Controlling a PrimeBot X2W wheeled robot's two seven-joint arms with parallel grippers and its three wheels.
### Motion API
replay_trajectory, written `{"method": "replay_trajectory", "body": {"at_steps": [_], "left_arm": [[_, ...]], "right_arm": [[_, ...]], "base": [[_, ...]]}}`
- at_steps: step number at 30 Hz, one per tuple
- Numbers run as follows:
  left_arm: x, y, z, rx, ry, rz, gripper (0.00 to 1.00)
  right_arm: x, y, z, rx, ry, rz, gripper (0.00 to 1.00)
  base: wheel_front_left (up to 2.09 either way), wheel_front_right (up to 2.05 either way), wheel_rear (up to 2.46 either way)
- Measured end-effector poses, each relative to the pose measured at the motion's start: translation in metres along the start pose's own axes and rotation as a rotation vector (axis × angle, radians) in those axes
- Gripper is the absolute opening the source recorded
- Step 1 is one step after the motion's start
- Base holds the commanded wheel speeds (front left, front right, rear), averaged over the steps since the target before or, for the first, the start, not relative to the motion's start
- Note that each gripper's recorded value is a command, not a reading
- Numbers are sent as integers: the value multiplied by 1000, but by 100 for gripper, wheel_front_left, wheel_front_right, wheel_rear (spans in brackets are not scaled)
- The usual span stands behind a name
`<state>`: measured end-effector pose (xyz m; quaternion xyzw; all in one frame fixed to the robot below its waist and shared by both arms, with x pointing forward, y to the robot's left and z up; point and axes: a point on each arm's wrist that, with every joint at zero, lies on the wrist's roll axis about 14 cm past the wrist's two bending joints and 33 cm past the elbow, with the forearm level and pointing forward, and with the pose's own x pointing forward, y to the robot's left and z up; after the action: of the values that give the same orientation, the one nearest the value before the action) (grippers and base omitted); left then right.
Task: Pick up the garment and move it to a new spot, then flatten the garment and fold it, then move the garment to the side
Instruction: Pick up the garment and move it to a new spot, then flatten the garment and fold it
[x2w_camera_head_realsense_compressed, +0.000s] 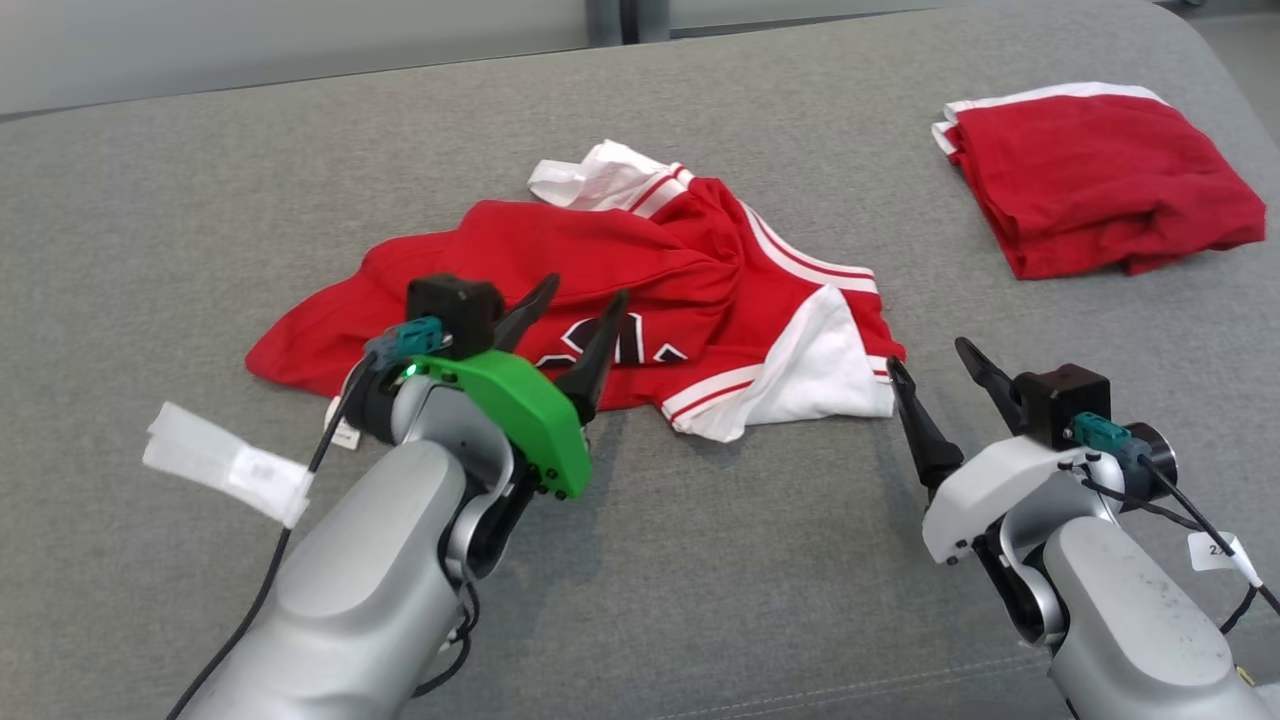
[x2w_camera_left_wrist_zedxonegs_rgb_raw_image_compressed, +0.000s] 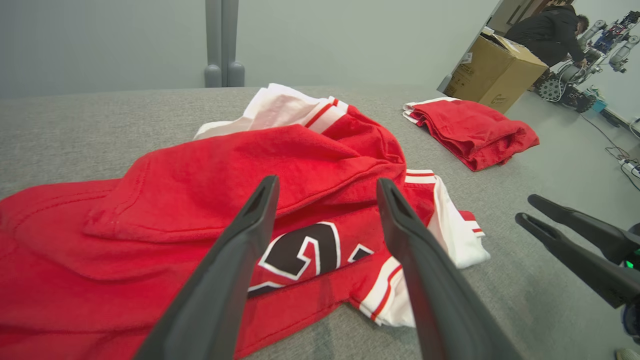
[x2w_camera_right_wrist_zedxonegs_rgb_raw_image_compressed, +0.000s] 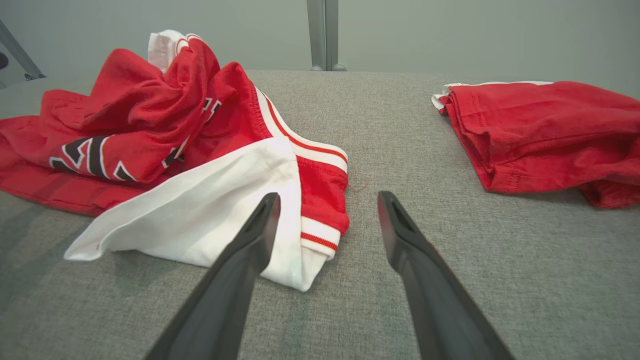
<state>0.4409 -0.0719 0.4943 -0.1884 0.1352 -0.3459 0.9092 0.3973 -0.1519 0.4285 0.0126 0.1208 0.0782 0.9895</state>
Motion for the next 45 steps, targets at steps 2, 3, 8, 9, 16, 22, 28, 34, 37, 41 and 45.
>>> {"method": "replay_trajectory", "body": {"at_steps": [2,3,8,9,16,22,28,34,37,41,45], "left_arm": [[-14,22,-7,2,6,73,100],[-21,32,-9,2,7,103,100],[-50,60,-14,-10,-11,208,100],[-55,64,-14,-14,-16,225,100],[-89,92,-3,-20,-94,336,100],[-120,116,-7,-22,-108,430,100],[-145,136,-8,-26,-122,508,100],[-152,145,-5,-29,-138,536,100],[-152,146,-5,-24,-136,536,100],[-147,140,-6,-30,-138,513,100],[-142,138,-7,-29,-133,499,100]], "right_arm": [[7,5,-3,-12,25,21,100],[11,7,-3,-20,32,32,100],[30,14,-2,-54,62,77,100],[32,17,-5,-53,74,83,100],[47,37,-22,-64,144,145,100],[56,55,-31,-61,177,189,100],[67,66,-33,-69,192,216,100],[69,57,-31,-59,191,188,100],[68,51,-32,-57,193,172,100],[64,45,-36,-50,206,153,100],[62,37,-41,-25,223,129,100]], "base": [[0,0,0],[0,0,0],[0,0,0],[0,0,0],[0,0,0],[0,0,0],[0,0,0],[0,0,0],[0,0,0],[0,0,0],[0,0,0]]}}
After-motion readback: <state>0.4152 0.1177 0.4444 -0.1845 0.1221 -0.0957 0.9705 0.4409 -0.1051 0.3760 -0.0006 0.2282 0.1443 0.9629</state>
